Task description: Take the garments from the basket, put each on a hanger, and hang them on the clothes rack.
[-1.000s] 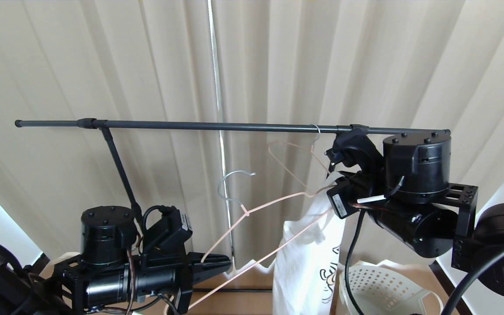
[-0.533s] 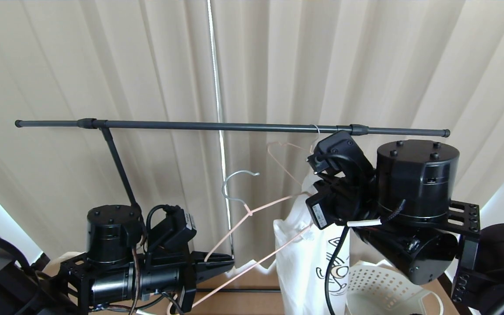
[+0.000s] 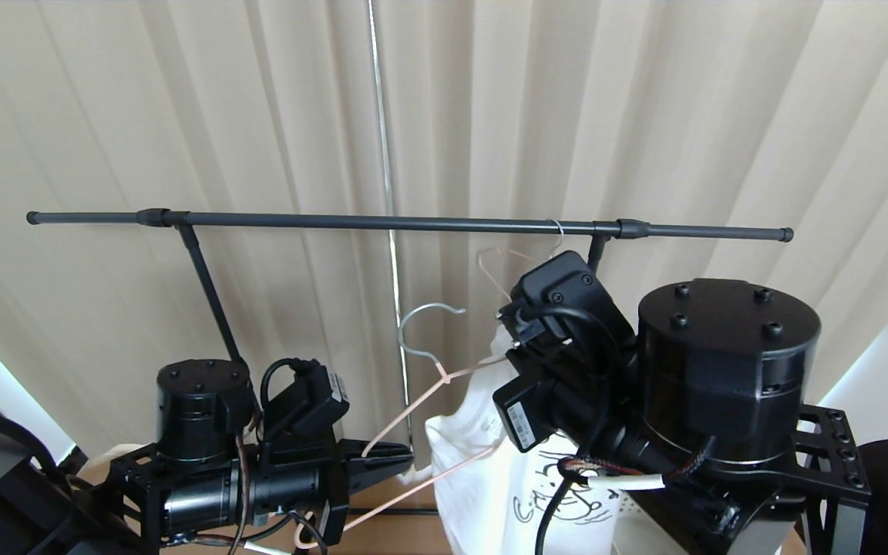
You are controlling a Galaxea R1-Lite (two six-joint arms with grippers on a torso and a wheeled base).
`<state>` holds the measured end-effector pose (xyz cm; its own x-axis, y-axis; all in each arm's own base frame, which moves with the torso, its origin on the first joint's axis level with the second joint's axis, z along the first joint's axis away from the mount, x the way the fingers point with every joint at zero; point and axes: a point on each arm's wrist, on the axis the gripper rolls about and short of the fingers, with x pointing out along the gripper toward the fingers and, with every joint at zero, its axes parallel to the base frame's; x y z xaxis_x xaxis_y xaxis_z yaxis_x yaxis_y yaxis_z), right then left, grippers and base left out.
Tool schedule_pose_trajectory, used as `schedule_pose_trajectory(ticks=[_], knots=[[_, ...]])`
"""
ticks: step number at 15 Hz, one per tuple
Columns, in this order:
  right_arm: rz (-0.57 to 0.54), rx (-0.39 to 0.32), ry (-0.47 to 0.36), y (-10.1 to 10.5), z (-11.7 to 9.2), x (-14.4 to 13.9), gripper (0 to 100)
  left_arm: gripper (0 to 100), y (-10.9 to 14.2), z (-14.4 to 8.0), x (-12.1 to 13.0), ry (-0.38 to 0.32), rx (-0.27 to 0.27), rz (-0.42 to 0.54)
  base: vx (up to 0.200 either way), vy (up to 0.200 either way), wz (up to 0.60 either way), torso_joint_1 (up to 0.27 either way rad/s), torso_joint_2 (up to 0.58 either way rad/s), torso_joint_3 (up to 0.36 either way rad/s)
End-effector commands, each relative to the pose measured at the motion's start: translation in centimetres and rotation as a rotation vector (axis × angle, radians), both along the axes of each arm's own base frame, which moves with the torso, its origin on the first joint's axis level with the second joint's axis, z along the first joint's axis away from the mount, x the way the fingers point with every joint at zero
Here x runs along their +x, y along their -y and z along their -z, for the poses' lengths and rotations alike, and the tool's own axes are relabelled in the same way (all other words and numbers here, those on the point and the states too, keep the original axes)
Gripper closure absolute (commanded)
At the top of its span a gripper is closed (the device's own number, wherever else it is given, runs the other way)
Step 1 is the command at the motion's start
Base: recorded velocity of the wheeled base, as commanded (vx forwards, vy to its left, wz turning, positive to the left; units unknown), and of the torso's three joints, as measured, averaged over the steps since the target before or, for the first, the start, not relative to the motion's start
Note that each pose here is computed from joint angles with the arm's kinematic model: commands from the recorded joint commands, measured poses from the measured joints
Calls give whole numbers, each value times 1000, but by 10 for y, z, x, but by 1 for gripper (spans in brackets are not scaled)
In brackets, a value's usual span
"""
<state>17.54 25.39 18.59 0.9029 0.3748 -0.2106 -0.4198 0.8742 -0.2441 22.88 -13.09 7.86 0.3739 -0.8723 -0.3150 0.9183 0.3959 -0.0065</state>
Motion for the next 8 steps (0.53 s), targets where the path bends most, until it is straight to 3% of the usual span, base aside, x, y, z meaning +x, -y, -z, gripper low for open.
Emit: schedule_pose_trajectory(ticks=[1,5,8], knots=[[-43,17,-6,-9,0,-11,100,100,0,0,0,1,-1,1,0,0,0,0,0,0],[-87,109,-22,-22,-9,-25,100,100,0,-3,0,38,-19,-1,0,0,0,0,0,0],[-82,123,-15,-25,-9,-23,100,100,-3,-3,-6,47,-24,-1,0,0,0,0,0,0]])
